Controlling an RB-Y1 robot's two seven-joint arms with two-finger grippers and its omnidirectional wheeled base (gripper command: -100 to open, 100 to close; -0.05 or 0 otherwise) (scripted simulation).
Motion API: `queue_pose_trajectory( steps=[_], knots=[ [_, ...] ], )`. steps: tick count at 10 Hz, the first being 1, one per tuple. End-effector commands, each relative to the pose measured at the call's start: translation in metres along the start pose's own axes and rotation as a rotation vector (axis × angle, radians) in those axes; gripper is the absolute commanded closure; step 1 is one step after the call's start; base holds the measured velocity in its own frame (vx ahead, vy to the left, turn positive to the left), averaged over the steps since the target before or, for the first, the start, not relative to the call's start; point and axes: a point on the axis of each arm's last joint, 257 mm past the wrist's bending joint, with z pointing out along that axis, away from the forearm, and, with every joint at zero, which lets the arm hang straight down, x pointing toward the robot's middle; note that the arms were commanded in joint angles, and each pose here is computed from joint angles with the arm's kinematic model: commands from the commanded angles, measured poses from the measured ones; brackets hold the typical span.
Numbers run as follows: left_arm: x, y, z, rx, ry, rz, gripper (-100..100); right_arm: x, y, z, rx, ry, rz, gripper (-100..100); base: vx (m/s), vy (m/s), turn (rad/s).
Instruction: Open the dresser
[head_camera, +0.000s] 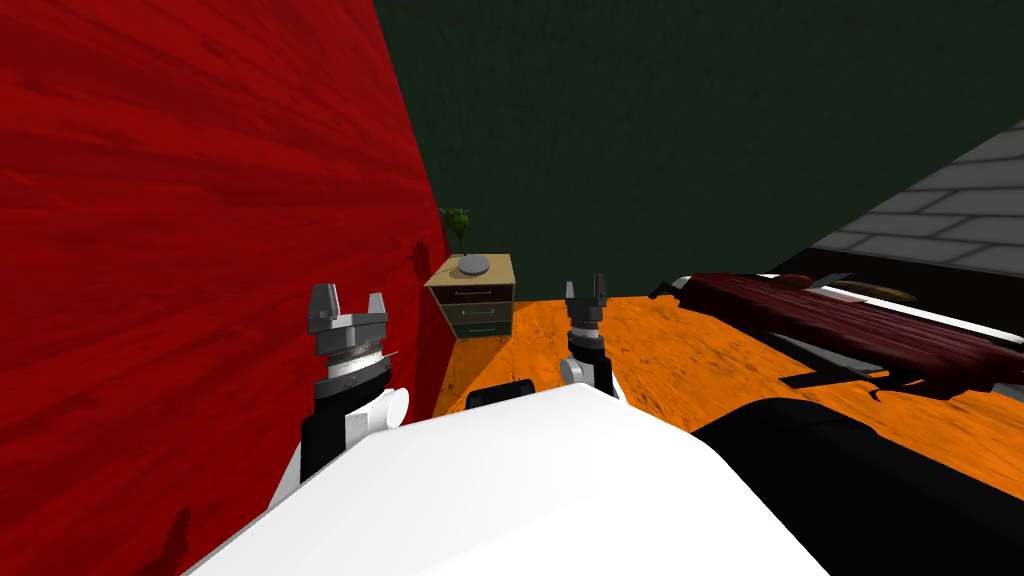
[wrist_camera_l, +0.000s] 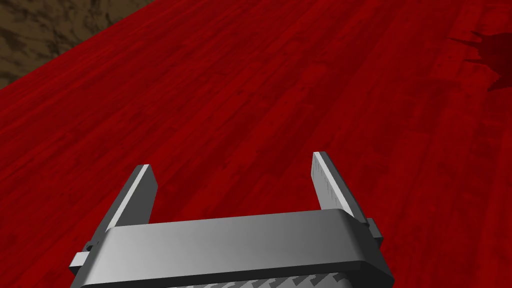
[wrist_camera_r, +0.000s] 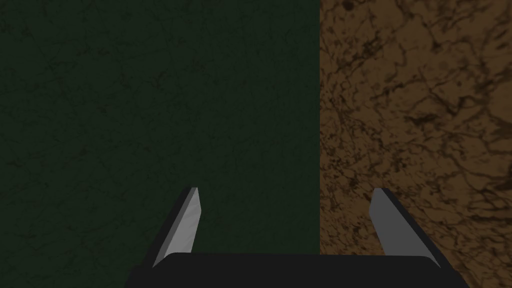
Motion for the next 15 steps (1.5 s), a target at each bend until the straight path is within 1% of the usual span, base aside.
queue_pose_trajectory(
  steps=[1, 9, 10, 12, 15],
  knots=[
    [0.0, 0.0, 0.0, 0.0, 0.0, 0.0, 0, 0.0, 0.0, 0.0, 0.0, 0.0, 0.0, 0, 0.0, 0.0, 0.0],
    [0.0, 0.0, 0.0, 0.0, 0.0, 0.0, 0, 0.0, 0.0, 0.0, 0.0, 0.0, 0.0, 0, 0.0, 0.0, 0.0],
    [0.005, 0.006, -0.002, -0.002, 0.043, 0.02, -100, 0.0, 0.0, 0.0, 0.0, 0.0, 0.0, 0, 0.034, 0.006, -0.013],
    [0.009, 0.015, -0.005, -0.008, 0.076, 0.039, -100, 0.0, 0.0, 0.0, 0.0, 0.0, 0.0, 0, 0.063, 0.019, -0.017],
    [0.013, 0.033, -0.012, -0.017, 0.111, 0.065, -100, 0.0, 0.0, 0.0, 0.0, 0.0, 0.0, 0, 0.096, 0.031, -0.017]
  ],
)
